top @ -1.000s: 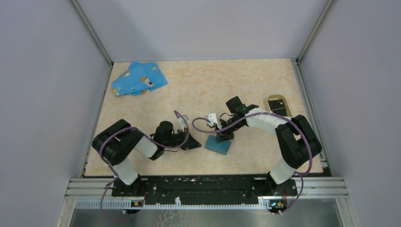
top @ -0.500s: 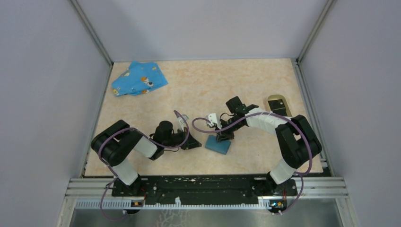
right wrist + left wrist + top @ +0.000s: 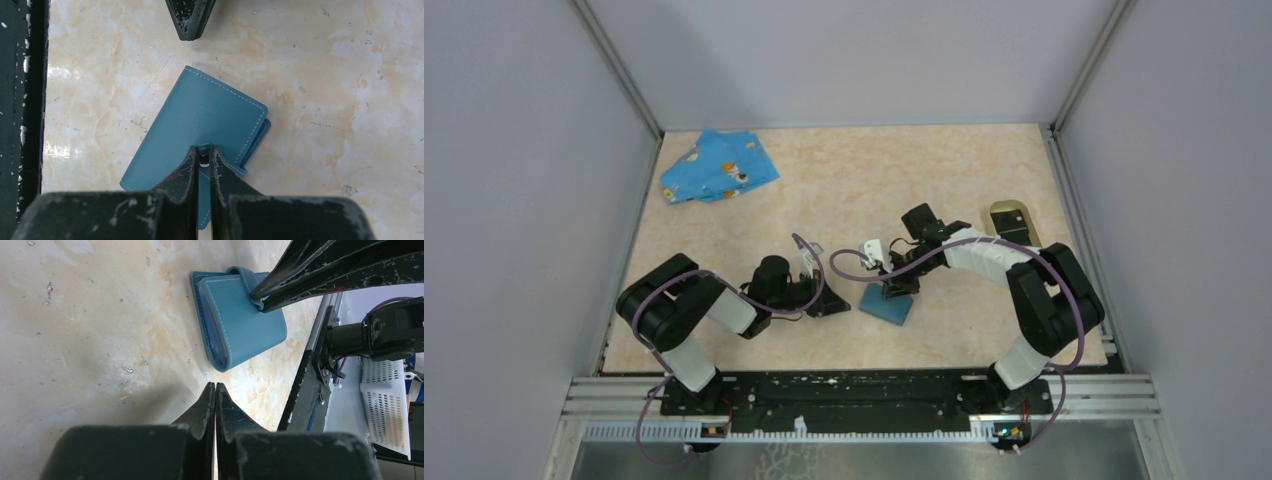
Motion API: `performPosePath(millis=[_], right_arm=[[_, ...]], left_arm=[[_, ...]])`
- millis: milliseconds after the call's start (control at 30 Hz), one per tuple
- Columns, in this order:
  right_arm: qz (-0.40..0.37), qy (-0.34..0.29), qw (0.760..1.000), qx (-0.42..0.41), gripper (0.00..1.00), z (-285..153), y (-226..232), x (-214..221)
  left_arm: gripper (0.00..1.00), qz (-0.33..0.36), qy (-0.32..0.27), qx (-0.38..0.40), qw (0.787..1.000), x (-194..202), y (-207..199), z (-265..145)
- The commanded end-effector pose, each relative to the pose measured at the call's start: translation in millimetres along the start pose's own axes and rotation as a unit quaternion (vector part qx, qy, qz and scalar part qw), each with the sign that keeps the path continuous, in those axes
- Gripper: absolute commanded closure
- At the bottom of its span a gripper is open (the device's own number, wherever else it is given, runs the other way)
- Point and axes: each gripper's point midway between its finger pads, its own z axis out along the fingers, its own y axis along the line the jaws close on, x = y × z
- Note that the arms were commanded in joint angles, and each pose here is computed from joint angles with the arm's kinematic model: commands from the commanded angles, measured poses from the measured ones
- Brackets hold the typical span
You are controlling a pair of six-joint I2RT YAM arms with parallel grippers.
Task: Put the credit cards into the card holder
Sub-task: Open the card holder at the center of the board.
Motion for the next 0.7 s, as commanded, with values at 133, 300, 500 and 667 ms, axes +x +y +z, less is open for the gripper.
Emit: performPosePath(millis=[133, 300, 500, 667], right_arm=[[-0.019, -0.016, 0.999, 0.026, 0.99, -7.3, -12.2, -13.0], [-0.019, -0.014, 0.999, 0.027, 0.98, -7.3, -12.5, -12.1], [-0.019, -0.012, 0.999, 0.029, 0.98, -7.1, -12.9, -11.0], [-0.018, -0.009, 0.999, 0.034, 0.98, -7.3, -14.7, -9.9]], left_arm=[[1.00, 0.014, 0.003, 0.018, 1.000, 2.5, -7.5, -1.9], [1.00, 0.013, 0.004, 0.020, 1.000, 2.5, -8.4, -1.7], [1.00, 0.013, 0.004, 0.023, 1.000, 2.9, -9.6, -2.4], [1.00, 0.013, 0.005, 0.024, 1.000, 3.7, -10.4, -2.8]])
